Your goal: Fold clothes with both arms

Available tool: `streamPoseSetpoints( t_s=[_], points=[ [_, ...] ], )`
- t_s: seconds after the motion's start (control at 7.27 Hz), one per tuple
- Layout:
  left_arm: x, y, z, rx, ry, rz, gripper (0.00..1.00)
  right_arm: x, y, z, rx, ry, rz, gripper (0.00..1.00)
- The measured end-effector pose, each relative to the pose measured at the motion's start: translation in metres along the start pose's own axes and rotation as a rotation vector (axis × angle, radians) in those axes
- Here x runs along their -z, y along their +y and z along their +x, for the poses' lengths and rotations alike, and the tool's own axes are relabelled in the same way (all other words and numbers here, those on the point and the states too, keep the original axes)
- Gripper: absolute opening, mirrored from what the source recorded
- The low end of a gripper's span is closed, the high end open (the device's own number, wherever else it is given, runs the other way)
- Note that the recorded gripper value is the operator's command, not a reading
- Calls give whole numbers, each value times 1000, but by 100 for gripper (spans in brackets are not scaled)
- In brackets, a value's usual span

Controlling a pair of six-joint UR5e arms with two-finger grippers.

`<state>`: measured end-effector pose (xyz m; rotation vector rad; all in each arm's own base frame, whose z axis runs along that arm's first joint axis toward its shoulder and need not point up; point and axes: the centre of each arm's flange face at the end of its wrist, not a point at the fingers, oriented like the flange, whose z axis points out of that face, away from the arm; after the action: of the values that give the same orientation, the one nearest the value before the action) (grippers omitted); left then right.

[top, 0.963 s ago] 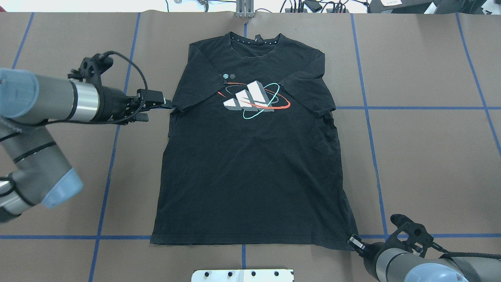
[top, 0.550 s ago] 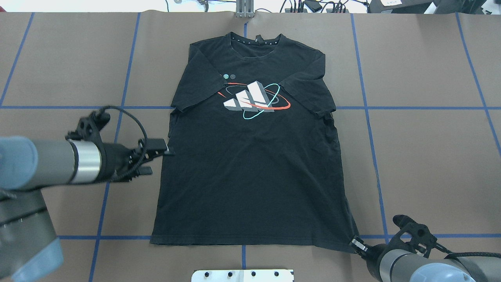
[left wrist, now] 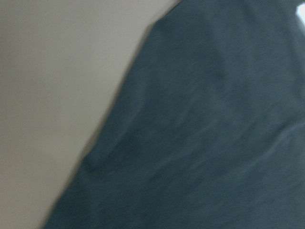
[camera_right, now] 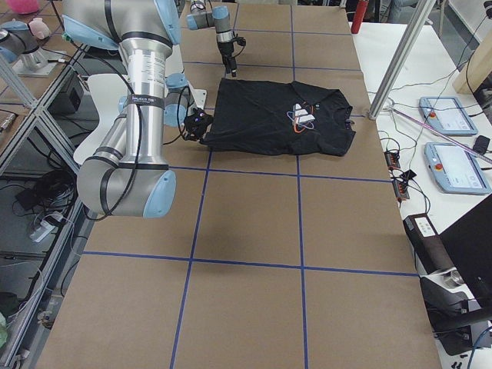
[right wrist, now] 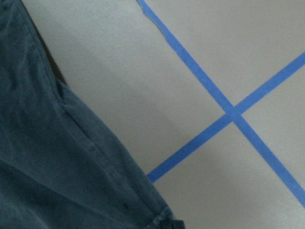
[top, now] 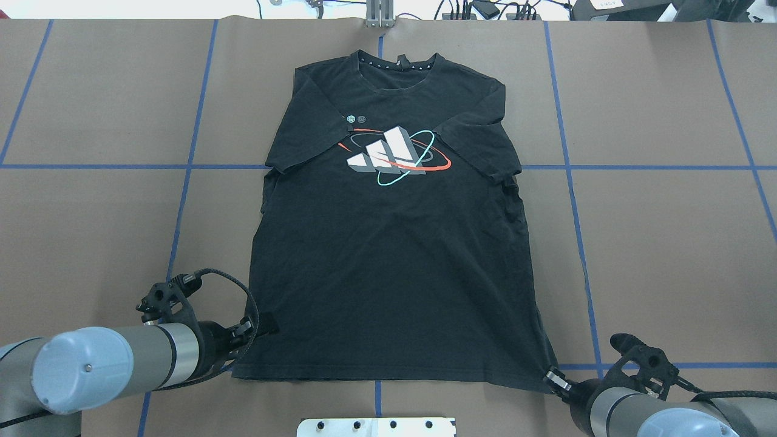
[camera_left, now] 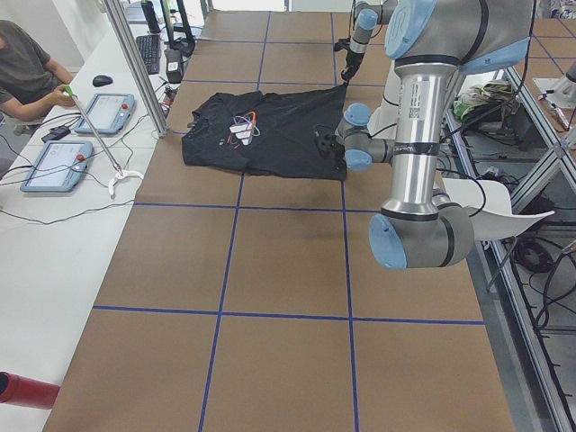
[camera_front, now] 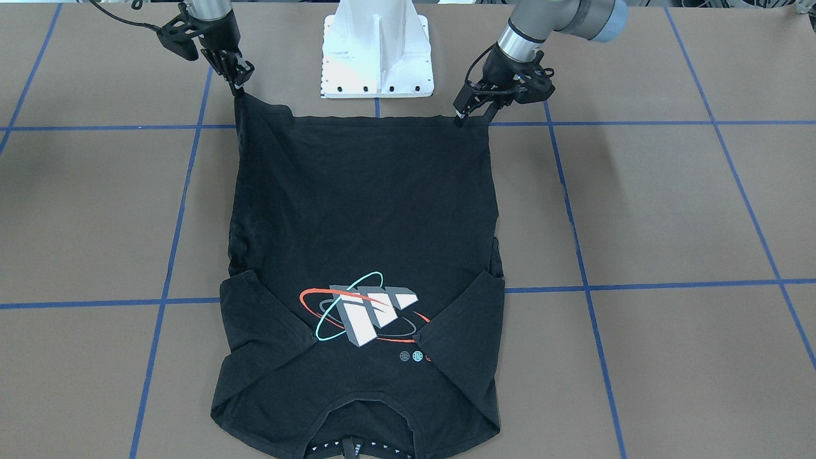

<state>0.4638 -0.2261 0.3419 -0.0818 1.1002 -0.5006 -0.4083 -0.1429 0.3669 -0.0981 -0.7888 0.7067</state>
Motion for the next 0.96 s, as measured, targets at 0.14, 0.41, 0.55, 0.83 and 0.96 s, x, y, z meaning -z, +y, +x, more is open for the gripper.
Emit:
streamPoseSetpoints(
  t_s=[0.14, 0.41, 0.55, 0.83, 0.96],
  points=[
    [-5, 3, -11, -7, -41, 8, 86, 0, 0, 0, 0, 0, 0, 0],
    [-10, 4, -25, -13, -79, 15, 83, 0, 1, 0, 0, 0, -1, 0],
    [-12, 7, -28, -17, -88, 10, 79, 0, 1, 0, 1, 0, -1, 0],
    [-16, 16, -33, -26, -102, -5, 75, 0, 2, -1, 1, -2, -3, 0],
    [-17, 19, -34, -28, -105, -11, 73, 0, 2, -1, 1, -3, -4, 0]
  ],
)
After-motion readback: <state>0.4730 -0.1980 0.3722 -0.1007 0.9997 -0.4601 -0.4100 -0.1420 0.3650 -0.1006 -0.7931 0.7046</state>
